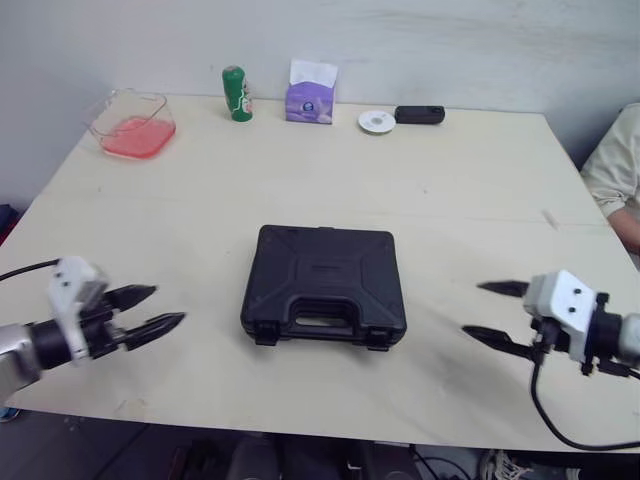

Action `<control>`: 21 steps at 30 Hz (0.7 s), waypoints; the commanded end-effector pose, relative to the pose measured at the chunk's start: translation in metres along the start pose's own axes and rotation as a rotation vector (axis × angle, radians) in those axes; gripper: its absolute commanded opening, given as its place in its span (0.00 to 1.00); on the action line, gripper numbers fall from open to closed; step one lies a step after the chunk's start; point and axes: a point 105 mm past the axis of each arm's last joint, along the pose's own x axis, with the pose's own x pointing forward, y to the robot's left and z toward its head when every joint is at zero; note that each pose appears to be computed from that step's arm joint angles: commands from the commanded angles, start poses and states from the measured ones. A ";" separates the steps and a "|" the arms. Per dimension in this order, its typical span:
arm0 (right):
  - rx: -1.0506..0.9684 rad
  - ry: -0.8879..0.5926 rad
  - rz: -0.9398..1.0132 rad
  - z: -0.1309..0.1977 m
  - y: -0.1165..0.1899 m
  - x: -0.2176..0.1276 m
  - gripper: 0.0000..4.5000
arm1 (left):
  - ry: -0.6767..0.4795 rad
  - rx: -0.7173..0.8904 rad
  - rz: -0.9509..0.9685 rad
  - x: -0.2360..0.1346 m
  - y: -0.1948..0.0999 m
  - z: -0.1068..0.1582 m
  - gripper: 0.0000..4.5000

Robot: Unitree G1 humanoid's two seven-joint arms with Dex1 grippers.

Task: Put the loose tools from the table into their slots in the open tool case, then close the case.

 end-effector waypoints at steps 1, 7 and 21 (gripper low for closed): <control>-0.008 -0.037 0.066 0.011 0.016 0.006 0.82 | -0.071 0.065 0.018 0.009 0.003 0.020 0.98; -0.018 -0.036 0.089 0.007 0.028 0.015 0.82 | -0.122 0.113 -0.011 0.027 -0.002 0.039 0.92; -0.042 -0.063 0.260 -0.002 0.067 0.063 0.00 | -0.095 0.379 -0.046 0.175 0.015 0.084 0.01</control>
